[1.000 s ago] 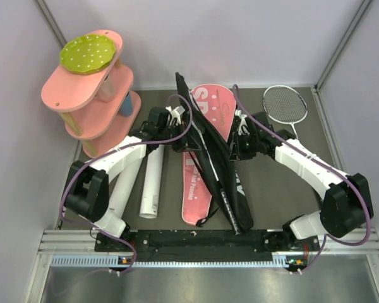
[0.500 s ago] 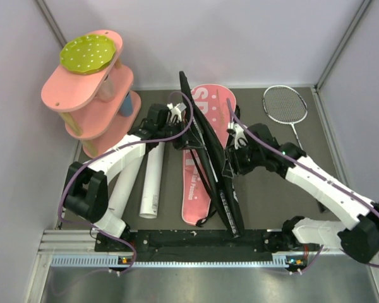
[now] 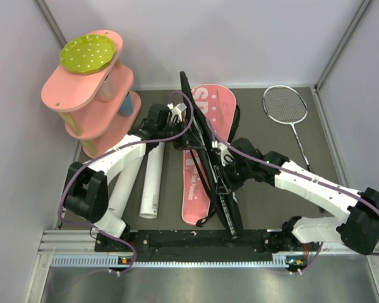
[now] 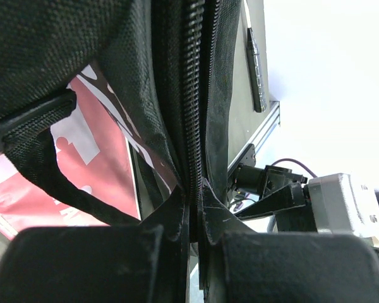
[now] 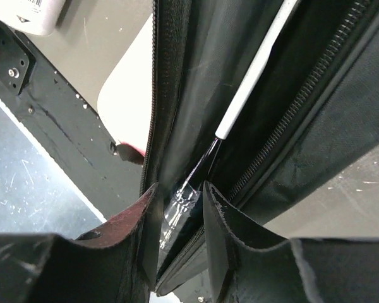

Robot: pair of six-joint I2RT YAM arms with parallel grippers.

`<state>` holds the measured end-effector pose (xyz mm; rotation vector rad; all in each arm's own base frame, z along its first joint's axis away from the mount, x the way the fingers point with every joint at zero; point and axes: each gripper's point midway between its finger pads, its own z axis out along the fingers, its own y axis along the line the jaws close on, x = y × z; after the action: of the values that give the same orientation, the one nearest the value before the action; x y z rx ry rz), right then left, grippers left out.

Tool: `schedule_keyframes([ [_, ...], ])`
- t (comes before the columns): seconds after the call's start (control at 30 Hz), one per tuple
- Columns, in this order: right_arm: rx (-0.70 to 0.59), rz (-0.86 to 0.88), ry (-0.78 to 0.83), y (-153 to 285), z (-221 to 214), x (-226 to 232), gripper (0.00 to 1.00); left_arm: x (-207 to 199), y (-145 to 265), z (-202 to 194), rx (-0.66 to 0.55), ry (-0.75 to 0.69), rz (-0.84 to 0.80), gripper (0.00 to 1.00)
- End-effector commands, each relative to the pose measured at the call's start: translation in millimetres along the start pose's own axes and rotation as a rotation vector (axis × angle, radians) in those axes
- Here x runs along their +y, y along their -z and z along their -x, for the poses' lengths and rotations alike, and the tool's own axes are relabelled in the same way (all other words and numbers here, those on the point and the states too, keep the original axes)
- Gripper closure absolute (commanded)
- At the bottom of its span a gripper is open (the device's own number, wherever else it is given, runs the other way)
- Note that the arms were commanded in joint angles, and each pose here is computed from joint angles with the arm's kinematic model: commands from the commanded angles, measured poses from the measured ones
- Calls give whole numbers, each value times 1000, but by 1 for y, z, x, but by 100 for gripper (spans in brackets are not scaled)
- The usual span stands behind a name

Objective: Pack up the badminton gear
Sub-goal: Place the racket in the racket bag.

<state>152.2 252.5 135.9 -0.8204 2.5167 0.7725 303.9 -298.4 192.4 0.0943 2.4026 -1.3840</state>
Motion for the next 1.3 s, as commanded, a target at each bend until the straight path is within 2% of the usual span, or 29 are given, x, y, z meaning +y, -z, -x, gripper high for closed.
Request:
schedule_keyframes([
  [0.0, -57, 38, 0, -9, 16, 9, 69, -43, 15, 16, -62, -90, -96, 100],
  [0.1, -35, -10, -13, -18, 10, -2, 66, -44, 16, 15, -62, -93, -97, 100],
  [0.2, -24, -41, -18, -23, 7, -10, 58, -44, 15, 14, -61, -95, -98, 100],
  [0.3, -12, -49, -19, -30, 4, -13, 57, -45, 16, 14, -60, -98, -101, 100],
  [0.4, -29, -51, -28, -33, 9, -13, 69, -46, 16, 13, -57, -103, -104, 100],
  [0.43, -42, -54, -37, -32, 13, -13, 81, -43, 15, 11, -47, -98, -97, 100],
  [0.53, -102, -76, -59, -22, 31, -10, 93, -41, 13, 6, -15, -100, -90, 100],
  [0.63, -154, -138, -93, -20, 43, -19, 100, -41, 11, 0, 3, -97, -92, 100],
  [0.83, -237, -189, -125, -40, 56, -35, 100, -56, 10, -4, 20, -112, -133, 100],
  [0.93, -249, -265, -108, -54, 51, -58, 100, -64, 14, -2, 14, -130, -150, 100],
  [1.1, -165, -280, -90, -71, 24, -85, 100, -73, 20, 2, 7, -163, -163, 100],
  [1.23, -132, -200, -62, -61, 21, -69, 100, -72, 23, 5, 2, -181, -137, 100],
  [1.27, -121, -183, -66, -58, 20, -64, 96, -73, 24, 7, -4, -185, -139, 100],
])
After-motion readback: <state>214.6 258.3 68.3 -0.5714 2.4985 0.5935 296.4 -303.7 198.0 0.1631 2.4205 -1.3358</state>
